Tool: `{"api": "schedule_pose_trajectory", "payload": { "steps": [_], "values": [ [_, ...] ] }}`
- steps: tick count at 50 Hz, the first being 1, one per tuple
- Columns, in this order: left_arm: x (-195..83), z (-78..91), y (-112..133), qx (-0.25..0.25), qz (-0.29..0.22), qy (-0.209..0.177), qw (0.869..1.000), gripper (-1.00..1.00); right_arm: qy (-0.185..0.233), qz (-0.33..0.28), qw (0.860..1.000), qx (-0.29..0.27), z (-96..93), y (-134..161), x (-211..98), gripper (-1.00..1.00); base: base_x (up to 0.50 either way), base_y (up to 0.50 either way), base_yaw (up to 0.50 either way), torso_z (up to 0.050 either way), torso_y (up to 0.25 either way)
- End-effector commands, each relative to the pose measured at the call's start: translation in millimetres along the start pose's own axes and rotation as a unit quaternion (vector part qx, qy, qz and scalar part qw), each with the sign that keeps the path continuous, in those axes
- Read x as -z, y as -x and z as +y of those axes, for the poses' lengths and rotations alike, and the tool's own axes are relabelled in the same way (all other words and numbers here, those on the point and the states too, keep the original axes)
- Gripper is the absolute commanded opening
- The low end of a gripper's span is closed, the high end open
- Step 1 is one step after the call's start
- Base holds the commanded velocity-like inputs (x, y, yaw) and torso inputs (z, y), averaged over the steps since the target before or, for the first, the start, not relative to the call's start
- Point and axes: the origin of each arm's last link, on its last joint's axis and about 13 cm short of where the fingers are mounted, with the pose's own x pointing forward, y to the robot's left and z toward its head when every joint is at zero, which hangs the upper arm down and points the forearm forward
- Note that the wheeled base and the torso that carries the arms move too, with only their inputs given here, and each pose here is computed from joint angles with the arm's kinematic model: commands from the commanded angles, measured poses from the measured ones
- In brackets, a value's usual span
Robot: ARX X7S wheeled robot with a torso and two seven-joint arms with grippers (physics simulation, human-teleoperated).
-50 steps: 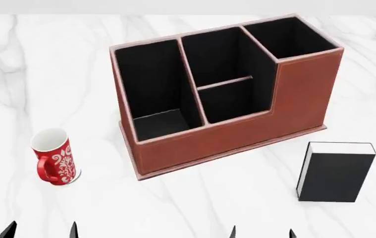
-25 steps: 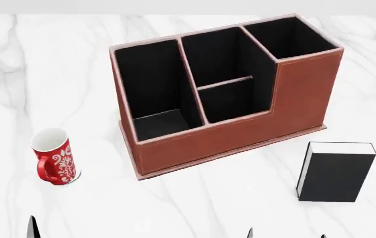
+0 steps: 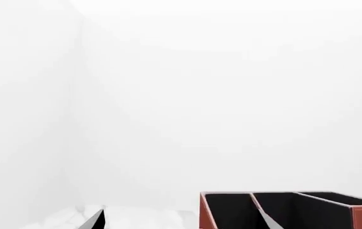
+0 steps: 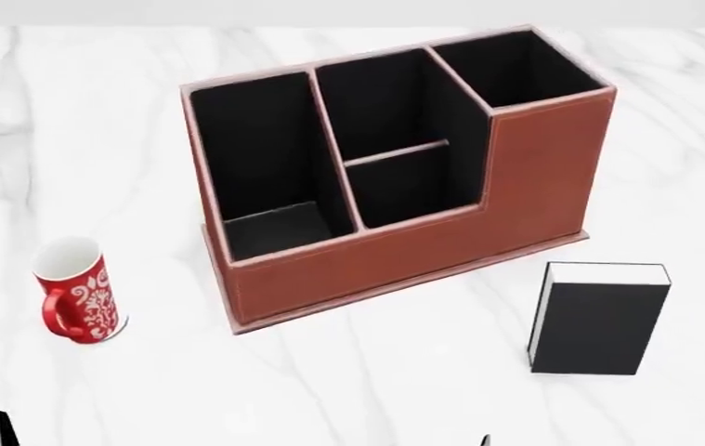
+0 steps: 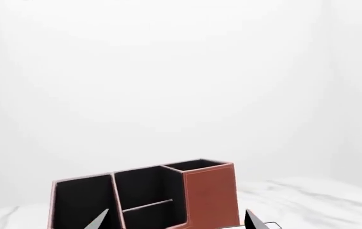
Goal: Pick up the book and place it in the back compartment of the caddy.
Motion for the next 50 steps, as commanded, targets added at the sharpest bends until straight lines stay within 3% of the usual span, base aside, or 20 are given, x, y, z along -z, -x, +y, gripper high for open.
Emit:
{"api": "schedule_pose_trajectory", "payload": {
  "steps": [1, 50],
  "values": [
    [-2.3, 0.2, 1.0, -0.007, -0.013, 0.004, 1.000, 1.00, 0.001, -0.002, 1.000, 0.002, -0.1, 1.0, -1.0, 1.00, -0.05, -0.28, 0.00, 0.000, 0.000],
    [1.6, -0.7, -0.3, 0.000, 0.004, 0.009, 1.000, 1.00, -0.021, -0.007, 1.000, -0.004, -0.3, 1.6, -1.9, 1.00, -0.04, -0.22, 0.00, 0.000, 0.000]
  ]
}}
